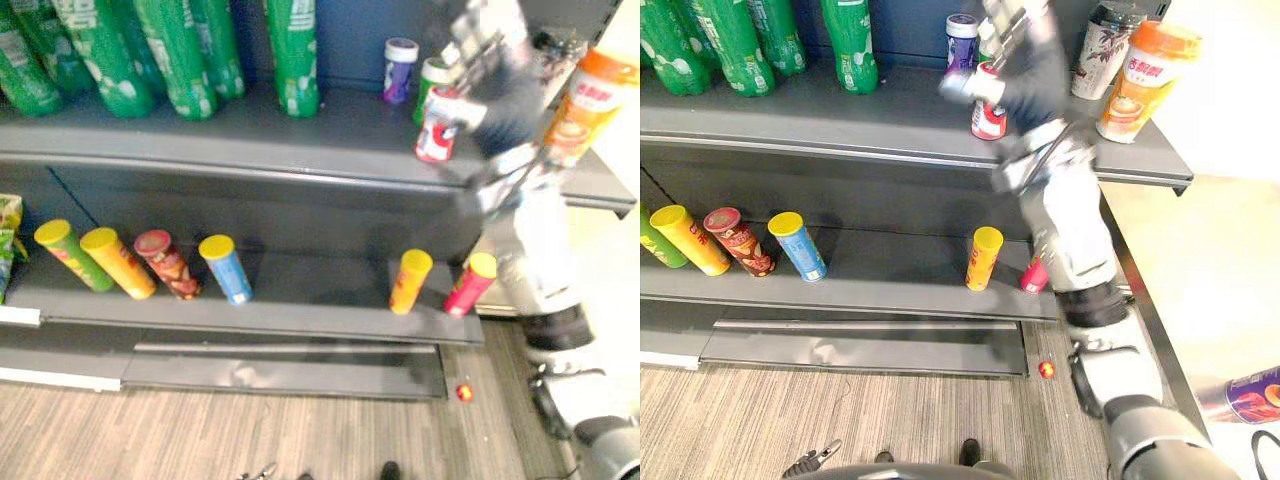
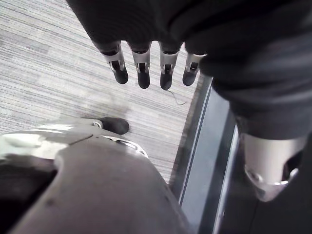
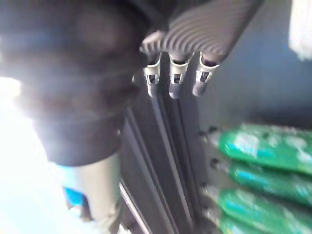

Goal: Put the gum and the chips on the shelf.

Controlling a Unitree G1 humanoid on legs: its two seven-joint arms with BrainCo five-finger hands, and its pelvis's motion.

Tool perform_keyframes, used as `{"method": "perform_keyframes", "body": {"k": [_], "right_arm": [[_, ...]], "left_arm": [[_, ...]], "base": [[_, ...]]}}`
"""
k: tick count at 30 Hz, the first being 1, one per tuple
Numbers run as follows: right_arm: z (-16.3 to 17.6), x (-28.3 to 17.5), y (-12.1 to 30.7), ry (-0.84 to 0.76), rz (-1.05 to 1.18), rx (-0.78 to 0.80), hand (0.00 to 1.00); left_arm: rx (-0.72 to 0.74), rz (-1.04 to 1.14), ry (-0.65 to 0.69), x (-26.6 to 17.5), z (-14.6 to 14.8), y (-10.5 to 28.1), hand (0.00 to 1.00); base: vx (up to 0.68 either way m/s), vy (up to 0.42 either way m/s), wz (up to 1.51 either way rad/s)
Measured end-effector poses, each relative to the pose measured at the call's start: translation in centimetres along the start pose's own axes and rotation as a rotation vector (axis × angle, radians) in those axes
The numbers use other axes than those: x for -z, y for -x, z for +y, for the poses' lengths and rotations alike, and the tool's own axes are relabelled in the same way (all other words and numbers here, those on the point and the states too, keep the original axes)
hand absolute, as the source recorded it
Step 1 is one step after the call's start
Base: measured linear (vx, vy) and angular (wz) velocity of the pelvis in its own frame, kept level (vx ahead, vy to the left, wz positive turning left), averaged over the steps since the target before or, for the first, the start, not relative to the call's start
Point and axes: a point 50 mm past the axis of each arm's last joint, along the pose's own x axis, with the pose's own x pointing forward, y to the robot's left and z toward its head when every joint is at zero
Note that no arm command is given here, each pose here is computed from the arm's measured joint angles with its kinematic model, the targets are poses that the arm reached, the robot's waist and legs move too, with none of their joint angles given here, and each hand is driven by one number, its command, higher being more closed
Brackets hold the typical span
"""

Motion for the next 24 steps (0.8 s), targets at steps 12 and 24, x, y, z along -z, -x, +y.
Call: {"method": "perform_keyframes", "body": {"k": [12,24], "right_arm": [[7.5,6.5,9.1,-0.371,0.293,-0.074,0.0],[9.4,13.3,26.6,-0.43,1.01,0.125,0.0]], "left_arm": [[-0.028,0.016,0.005,0.3,0.0,0.0,0.0],[-0.061,0.024,0.009,0.6,0.0,0.0,0.0]], "base": [[0.0,0.0,0.0],[0.0,0.0,0.0]]}}
